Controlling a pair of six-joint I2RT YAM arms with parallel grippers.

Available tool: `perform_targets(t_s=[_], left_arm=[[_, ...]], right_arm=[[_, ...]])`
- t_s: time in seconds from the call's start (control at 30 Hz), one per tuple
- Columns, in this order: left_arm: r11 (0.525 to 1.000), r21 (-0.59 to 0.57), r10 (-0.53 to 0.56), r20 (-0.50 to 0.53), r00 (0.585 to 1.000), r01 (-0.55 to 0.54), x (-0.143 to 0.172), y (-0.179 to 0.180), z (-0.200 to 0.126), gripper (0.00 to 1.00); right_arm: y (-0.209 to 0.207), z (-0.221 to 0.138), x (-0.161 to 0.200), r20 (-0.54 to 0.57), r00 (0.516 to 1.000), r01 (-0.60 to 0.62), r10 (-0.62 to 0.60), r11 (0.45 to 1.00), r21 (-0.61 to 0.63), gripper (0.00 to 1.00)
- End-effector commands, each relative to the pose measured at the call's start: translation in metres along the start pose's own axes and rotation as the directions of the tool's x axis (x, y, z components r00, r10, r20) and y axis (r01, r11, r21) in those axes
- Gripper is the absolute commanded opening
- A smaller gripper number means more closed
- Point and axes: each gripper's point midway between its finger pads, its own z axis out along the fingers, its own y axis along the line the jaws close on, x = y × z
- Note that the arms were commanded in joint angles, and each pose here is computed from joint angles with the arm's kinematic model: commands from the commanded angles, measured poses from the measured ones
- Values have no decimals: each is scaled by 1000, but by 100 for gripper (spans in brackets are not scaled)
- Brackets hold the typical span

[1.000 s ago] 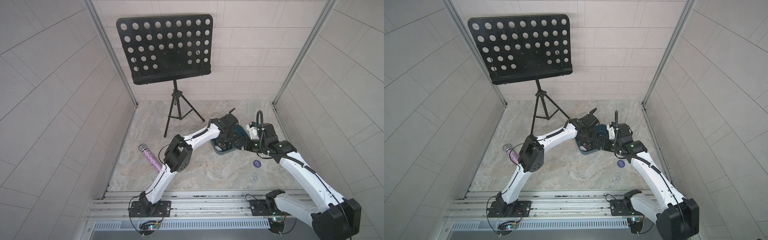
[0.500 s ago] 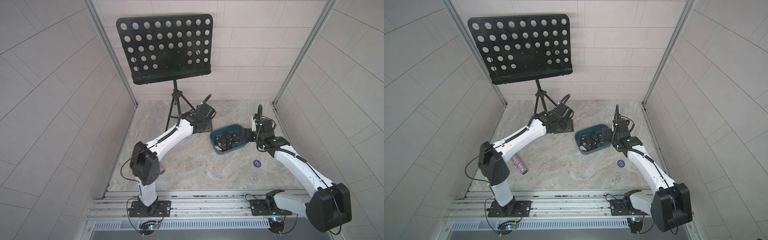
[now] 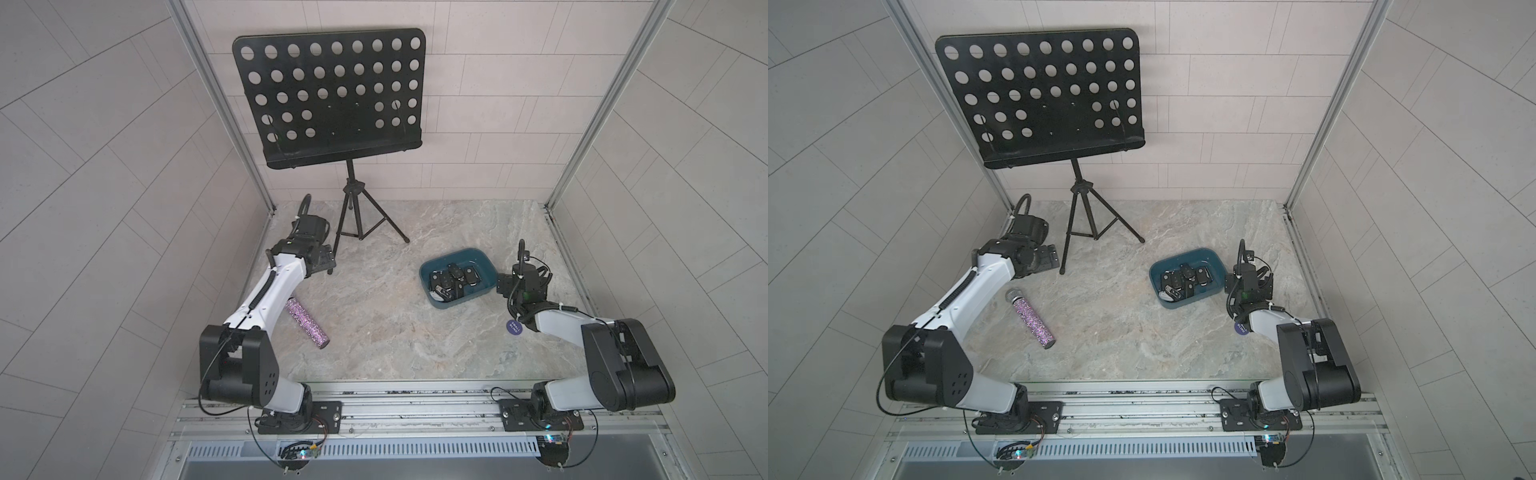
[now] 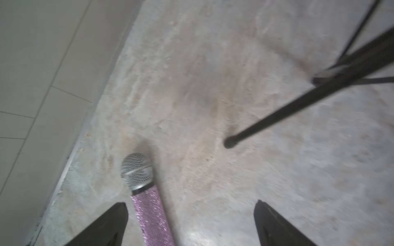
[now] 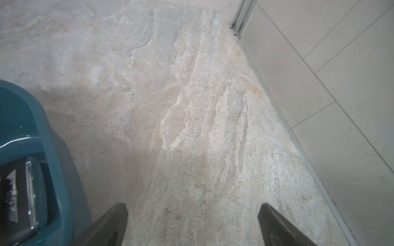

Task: Place the car key into the storage box
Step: Reset both arms

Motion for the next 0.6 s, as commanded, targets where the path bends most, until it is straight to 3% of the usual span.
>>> perform_targets(t_s=[0.0, 0.1, 0.3, 0.37, 0.47, 0.57], left_arm=[[997, -50, 66, 17, 998, -65, 5, 16, 35, 100], [994, -82, 79, 67, 995, -74, 9, 18, 64, 100], [991, -124, 77, 260, 963, -46, -1, 23, 80, 100], [994, -103, 55, 346, 937, -20, -9, 22, 76, 100], [1000, -20, -5, 419, 908, 14, -8, 13, 74, 100], [1000, 15, -11, 498, 867, 4, -1, 8, 71, 100]], right_arm=[[-16, -8, -31, 201, 976, -104, 87, 992, 72, 99], [-17, -8, -29, 252, 961, -132, 111, 989, 68, 99], [6, 3, -22, 190, 980, -47, 50, 999, -21, 100], [5, 8, -21, 242, 968, -69, 69, 998, -9, 99], [3, 8, -18, 173, 983, -66, 66, 998, -8, 100], [1, 9, -21, 216, 973, -83, 83, 997, -10, 99]])
